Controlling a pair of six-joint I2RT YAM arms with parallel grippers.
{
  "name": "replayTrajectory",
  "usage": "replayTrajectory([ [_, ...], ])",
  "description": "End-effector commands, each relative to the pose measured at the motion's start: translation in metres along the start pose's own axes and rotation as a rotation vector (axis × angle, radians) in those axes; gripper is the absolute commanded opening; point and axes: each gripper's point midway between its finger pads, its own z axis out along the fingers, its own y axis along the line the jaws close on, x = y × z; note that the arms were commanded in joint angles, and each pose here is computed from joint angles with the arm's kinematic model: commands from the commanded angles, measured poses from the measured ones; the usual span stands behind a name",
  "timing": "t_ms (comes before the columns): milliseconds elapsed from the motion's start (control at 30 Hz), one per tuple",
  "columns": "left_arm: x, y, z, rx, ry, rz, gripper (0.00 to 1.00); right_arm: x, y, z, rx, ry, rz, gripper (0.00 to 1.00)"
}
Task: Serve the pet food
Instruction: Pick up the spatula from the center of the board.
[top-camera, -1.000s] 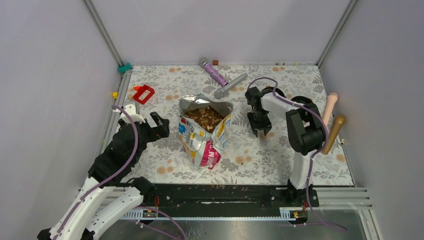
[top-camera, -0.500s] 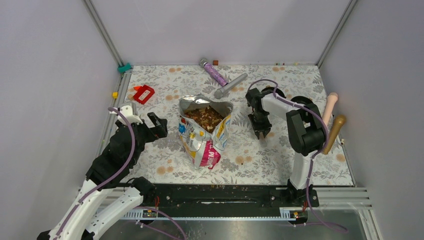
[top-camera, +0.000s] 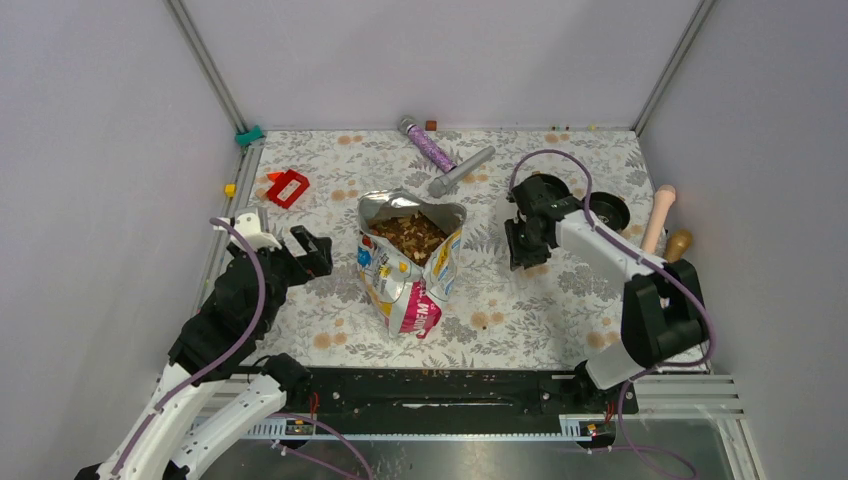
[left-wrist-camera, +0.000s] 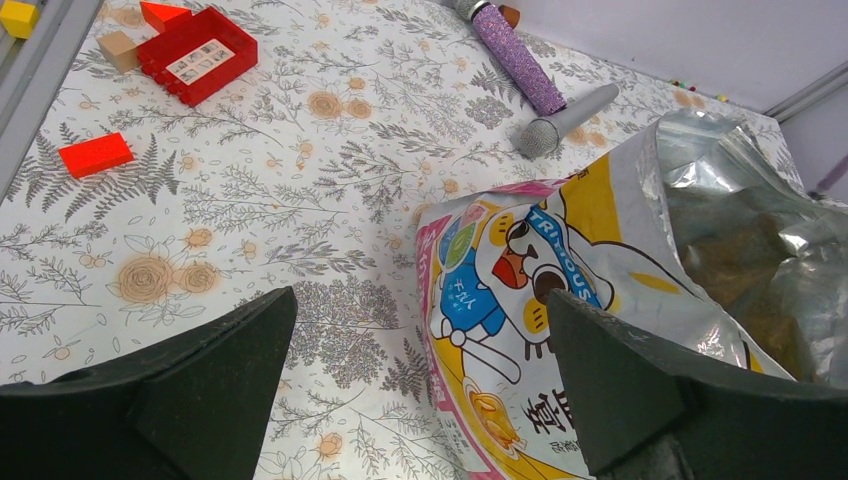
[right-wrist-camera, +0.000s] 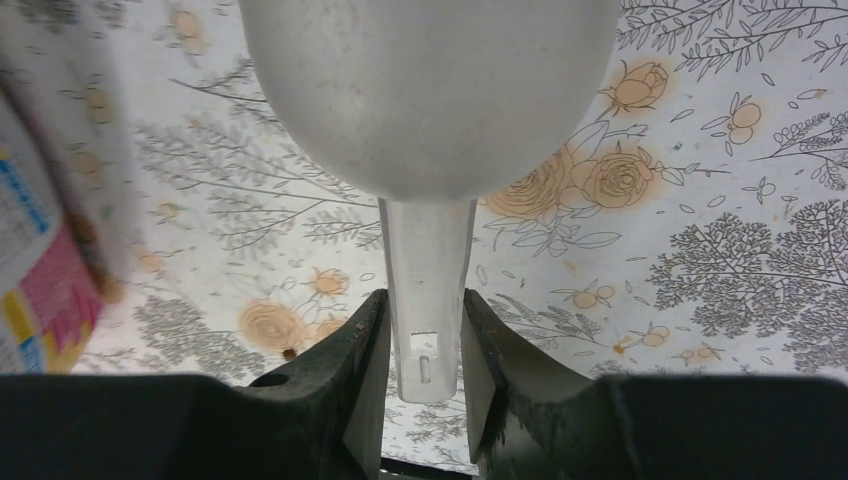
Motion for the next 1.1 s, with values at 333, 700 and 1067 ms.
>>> replayTrajectory([
  [333,-0.040,-0.054,-0.035,0.328,-0.089,-0.084,0.99,-0.014,0.085,-0.148,-0.583,-0.500,-0.089,0.10],
  [700,-0.037,-0.175,-0.075,0.928,0.172,-0.268,0.99,0.047,0.138,-0.247,-1.098,-0.507,-0.264,0.10],
  [1067,-0.041,-0.251,-0.089,1.163,0.257,-0.346,0.99,0.075,0.148,-0.249,-1.178,-0.418,-0.258,0.08],
])
